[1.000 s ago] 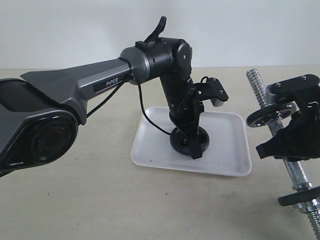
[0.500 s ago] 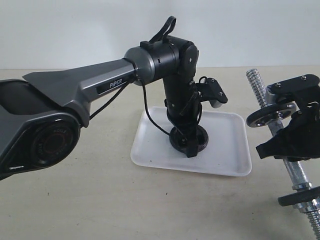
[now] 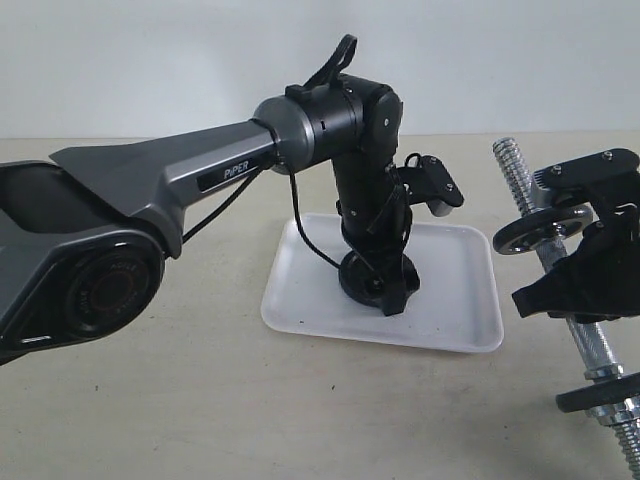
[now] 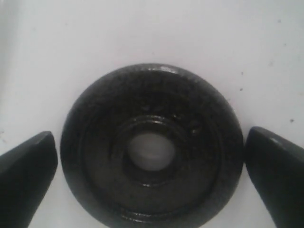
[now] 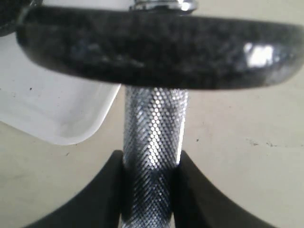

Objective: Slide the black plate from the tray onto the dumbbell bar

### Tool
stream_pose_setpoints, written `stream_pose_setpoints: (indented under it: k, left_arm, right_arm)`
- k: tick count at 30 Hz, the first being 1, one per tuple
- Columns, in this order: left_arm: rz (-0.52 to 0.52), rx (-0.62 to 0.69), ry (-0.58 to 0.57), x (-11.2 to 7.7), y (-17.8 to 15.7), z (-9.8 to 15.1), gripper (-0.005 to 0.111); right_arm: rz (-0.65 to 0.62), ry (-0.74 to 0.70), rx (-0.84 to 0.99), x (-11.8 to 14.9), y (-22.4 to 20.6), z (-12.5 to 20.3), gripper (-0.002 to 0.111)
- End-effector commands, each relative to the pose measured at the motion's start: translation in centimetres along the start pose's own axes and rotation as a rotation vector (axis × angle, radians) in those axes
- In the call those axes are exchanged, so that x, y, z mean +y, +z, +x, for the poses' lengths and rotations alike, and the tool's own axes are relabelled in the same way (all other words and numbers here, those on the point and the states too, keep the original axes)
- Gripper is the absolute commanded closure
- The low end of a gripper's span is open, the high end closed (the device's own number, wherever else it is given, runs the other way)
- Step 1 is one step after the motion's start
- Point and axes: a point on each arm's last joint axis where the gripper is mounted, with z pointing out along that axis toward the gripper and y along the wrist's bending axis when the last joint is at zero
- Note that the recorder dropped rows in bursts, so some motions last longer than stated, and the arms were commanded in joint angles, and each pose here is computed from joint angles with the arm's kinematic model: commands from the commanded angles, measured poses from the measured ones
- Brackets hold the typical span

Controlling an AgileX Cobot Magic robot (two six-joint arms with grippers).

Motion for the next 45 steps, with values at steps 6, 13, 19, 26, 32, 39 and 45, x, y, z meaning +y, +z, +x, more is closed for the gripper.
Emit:
stream_pose_setpoints:
  k: [6, 13, 19, 26, 32, 39, 45]
  left_arm:
    - [0.004, -0.015, 0.002, -0.19, 0.37, -0.22, -0.003]
    - [-0.044, -0.071, 0.003, 0.24, 0.34, -0.73, -0.003]
    - [-0.031, -0.055, 0.003, 0.13, 0.35, -0.59, -0.003]
    - [-0.031, -0.055, -0.004, 0.13, 0.35, -0.59, -0.003]
    - [-0.013, -0.034, -0.045, -0.04, 0.36, -0.39, -0.003]
    - [-0.004, -0.001, -0.042, -0.04, 0.41, -0.02, -0.003]
    - [-0.005, 0.018, -0.037, -0.03, 0.4, 0.15, -0.003]
  right_arm:
    - [0.046, -0.006, -0.498, -0.5, -3.06, -4.95, 0.108]
    - [0.046, -0.006, -0.498, -0.5, -3.06, -4.95, 0.108]
    - [0.046, -0.006, -0.498, -0.5, -3.06, -4.95, 0.108]
    - [0.046, -0.004, -0.496, -0.5, -3.05, -4.93, 0.108]
    - [0.046, -0.004, -0.496, -0.5, -3.05, -4.93, 0.108]
    - [0.046, -0.004, -0.496, -0.5, -3.05, -4.93, 0.108]
    - [0.046, -0.004, -0.496, -0.5, -3.05, -4.93, 0.108]
